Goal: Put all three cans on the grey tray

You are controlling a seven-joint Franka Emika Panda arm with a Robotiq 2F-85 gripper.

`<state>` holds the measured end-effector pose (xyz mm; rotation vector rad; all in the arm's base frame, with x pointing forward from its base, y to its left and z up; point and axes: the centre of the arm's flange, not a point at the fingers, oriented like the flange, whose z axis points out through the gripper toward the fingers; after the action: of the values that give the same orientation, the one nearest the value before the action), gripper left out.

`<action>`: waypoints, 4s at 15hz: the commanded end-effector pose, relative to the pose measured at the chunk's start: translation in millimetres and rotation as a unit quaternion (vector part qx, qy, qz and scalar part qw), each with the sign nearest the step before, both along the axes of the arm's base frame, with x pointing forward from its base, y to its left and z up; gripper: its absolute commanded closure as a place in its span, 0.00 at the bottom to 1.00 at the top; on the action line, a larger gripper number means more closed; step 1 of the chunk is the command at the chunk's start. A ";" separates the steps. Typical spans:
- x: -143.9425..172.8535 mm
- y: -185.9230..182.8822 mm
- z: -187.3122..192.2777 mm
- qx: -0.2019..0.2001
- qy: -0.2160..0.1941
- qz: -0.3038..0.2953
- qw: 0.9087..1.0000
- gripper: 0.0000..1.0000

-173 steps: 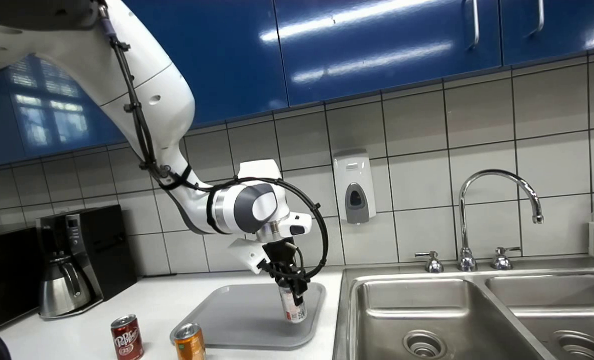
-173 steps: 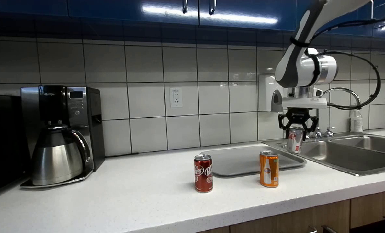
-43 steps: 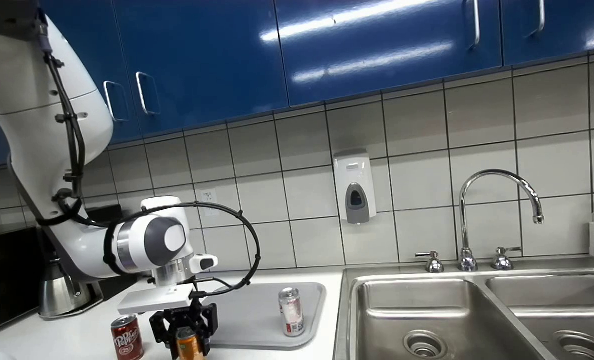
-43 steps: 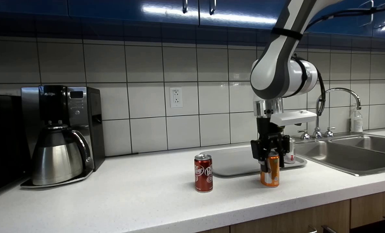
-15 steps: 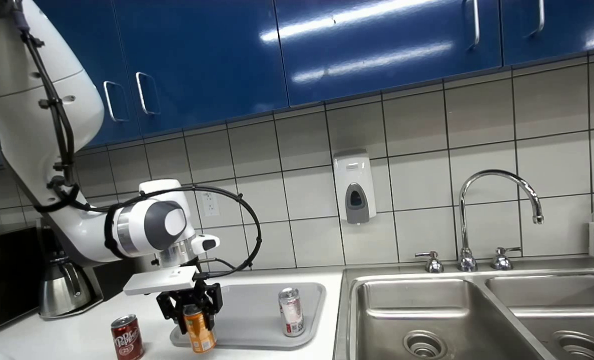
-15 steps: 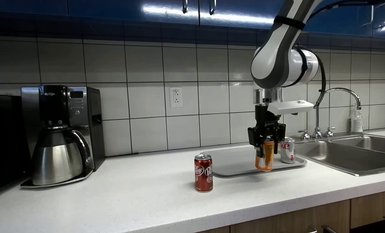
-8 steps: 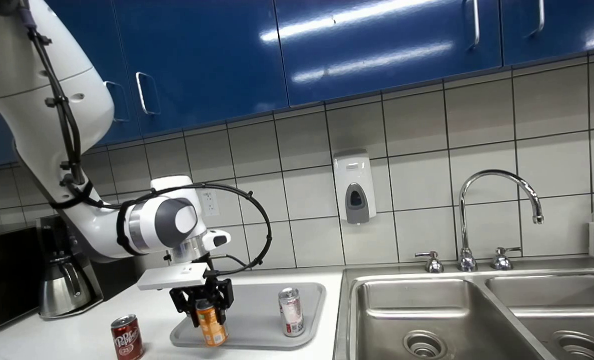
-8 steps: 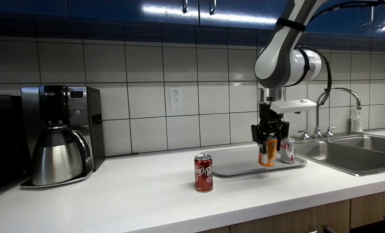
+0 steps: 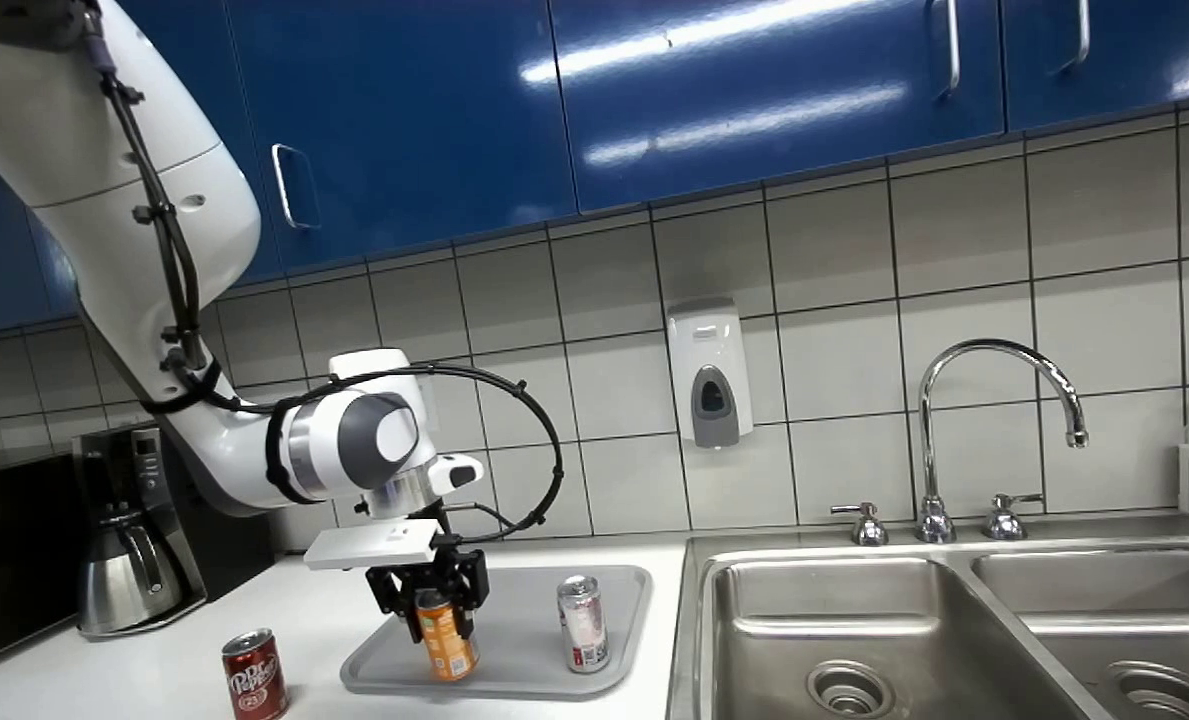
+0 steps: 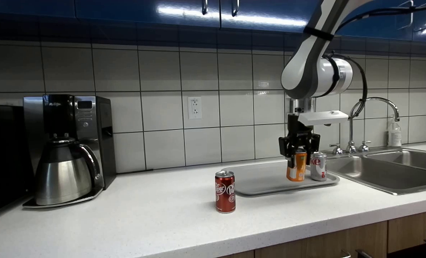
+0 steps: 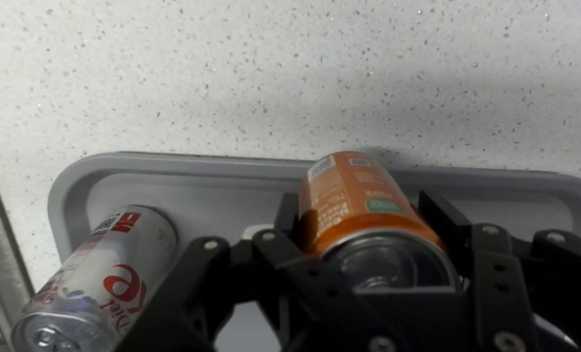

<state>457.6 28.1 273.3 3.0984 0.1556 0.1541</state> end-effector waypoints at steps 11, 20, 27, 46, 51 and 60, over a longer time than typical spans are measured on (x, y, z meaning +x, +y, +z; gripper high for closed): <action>63.7 -20.3 -25.5 -0.010 0.004 -0.031 0.999 0.61; 80.4 -19.7 -30.3 -0.008 0.005 -0.035 0.999 0.04; 81.1 -23.6 -14.2 -0.007 -0.015 -0.040 0.999 0.00; 46.8 11.3 83.0 0.053 -0.066 -0.031 0.996 0.00; 40.3 37.4 96.0 0.072 -0.050 -0.034 0.996 0.00; 29.5 98.6 128.4 0.053 -0.070 0.001 0.996 0.00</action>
<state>496.7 104.8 380.4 3.1989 0.1356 0.3838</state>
